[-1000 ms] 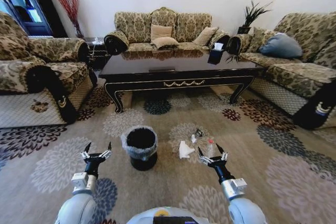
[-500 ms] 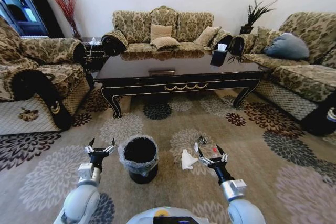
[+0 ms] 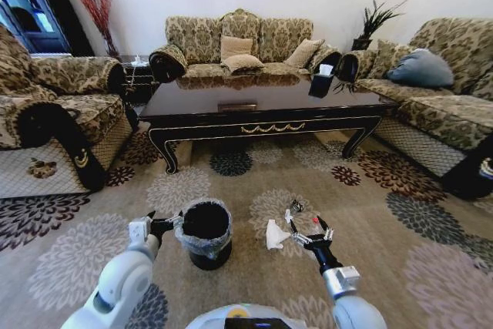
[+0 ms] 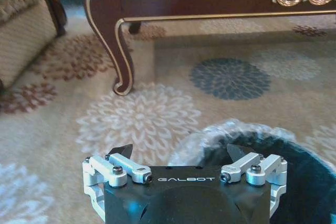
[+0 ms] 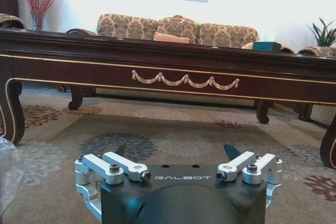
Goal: Move to the front of the table and pick up the trash from the floor, then place it into the trash bin.
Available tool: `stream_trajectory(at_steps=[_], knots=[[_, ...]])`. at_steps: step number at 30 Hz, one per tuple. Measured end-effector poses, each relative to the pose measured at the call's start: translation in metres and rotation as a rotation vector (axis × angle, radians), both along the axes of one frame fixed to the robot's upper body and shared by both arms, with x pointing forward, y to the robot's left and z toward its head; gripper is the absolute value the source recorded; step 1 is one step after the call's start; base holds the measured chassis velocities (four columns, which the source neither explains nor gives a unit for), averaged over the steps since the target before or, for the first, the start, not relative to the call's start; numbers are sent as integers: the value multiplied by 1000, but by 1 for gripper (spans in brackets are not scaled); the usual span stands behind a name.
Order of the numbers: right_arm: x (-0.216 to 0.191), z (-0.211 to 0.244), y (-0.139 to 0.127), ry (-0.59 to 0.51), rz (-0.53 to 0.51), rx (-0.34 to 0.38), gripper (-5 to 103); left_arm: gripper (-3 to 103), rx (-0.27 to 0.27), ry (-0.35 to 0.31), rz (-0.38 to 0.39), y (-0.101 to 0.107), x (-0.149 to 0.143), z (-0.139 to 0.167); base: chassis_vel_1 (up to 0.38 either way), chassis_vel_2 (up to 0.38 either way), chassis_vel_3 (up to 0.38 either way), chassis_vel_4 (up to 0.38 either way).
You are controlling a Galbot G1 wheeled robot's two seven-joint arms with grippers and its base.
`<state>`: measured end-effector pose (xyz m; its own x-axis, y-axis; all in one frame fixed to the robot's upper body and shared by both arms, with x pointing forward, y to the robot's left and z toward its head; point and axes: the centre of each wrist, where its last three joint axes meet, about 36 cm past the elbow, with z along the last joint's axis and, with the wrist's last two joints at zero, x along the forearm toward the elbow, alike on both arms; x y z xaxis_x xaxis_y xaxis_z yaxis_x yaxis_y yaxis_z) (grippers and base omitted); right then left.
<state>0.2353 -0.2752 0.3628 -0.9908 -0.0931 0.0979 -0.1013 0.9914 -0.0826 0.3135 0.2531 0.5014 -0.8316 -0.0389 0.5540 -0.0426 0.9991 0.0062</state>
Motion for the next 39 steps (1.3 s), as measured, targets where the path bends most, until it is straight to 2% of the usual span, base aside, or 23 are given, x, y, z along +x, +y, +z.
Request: stream_trajectory(at_steps=[2,7,9,11,15,16,19,22,26,39], knots=[[-1,-1,0,1,-3,-1,100,100,-40,33,10,-1,4,0,0,0,0,0],[-2,-4,1,5,-8,-2,100,100,-54,89,31,-1,13,-13,0,0,0,0],[-2,-4,2,6,-10,-1,100,100,-71,118,43,-1,18,-18,0,0,0,0],[-2,-5,2,6,-12,-1,100,100,-109,154,60,-1,26,-23,0,0,0,0],[-1,-6,2,7,-14,-1,100,100,-146,191,66,-3,33,-29,0,0,0,0],[-1,-6,1,7,-15,-1,100,103,-155,206,68,-4,35,-32,0,0,0,0],[0,-6,1,6,-16,-1,100,101,-177,237,73,-5,38,-37,0,0,0,0],[3,-8,3,7,-9,2,100,99,-222,296,105,-4,41,-44,0,0,0,0],[7,-13,7,12,7,7,100,98,-253,344,154,1,42,-50,0,0,0,0],[11,-16,10,18,20,16,100,98,-283,373,185,7,59,-63,0,0,0,0]])
